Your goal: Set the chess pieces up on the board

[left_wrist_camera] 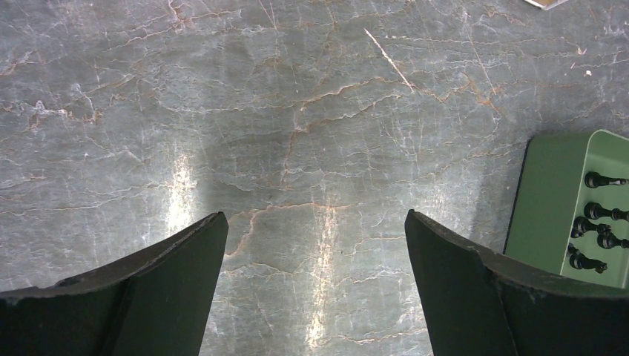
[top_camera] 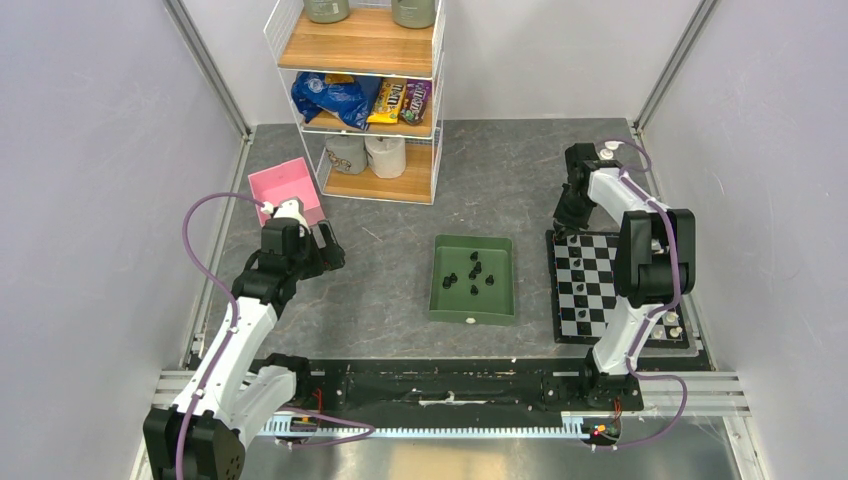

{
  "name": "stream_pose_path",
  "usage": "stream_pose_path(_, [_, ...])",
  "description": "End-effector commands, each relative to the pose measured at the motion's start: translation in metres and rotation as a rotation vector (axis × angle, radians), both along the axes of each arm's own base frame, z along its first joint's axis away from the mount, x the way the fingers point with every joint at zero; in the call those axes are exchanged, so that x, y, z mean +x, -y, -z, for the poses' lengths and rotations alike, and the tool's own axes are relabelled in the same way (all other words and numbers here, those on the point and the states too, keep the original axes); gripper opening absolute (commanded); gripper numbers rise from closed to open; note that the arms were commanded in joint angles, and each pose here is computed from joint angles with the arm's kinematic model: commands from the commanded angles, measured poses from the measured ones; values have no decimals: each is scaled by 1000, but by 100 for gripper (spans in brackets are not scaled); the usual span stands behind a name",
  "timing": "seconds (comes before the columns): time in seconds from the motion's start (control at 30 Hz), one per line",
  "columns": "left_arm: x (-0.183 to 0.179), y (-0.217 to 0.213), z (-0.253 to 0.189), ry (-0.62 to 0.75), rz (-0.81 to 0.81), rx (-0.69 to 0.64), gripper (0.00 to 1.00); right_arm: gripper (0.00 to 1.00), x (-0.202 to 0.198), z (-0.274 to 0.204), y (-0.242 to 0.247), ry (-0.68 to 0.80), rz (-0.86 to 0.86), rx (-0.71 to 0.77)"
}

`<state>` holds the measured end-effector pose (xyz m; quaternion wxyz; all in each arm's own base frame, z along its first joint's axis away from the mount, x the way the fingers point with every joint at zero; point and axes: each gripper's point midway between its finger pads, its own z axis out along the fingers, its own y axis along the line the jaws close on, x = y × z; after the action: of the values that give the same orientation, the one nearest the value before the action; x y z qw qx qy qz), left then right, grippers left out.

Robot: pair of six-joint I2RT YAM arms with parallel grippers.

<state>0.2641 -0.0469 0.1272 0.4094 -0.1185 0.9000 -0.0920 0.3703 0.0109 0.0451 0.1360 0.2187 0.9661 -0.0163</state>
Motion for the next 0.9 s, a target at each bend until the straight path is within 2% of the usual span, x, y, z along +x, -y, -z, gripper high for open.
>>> stream_pose_path(0.0, [12, 6, -23, 71, 1, -39, 97, 18, 2, 2, -1, 7, -17, 14])
stream_pose_path(0.4, [12, 7, -21, 60, 3, -42, 97, 19, -7, -13, 2, 37, -13, -3])
stream_pose_path(0.87, [12, 7, -22, 63, 5, -44, 97, 20, 2, -3, 8, 16, -25, -31])
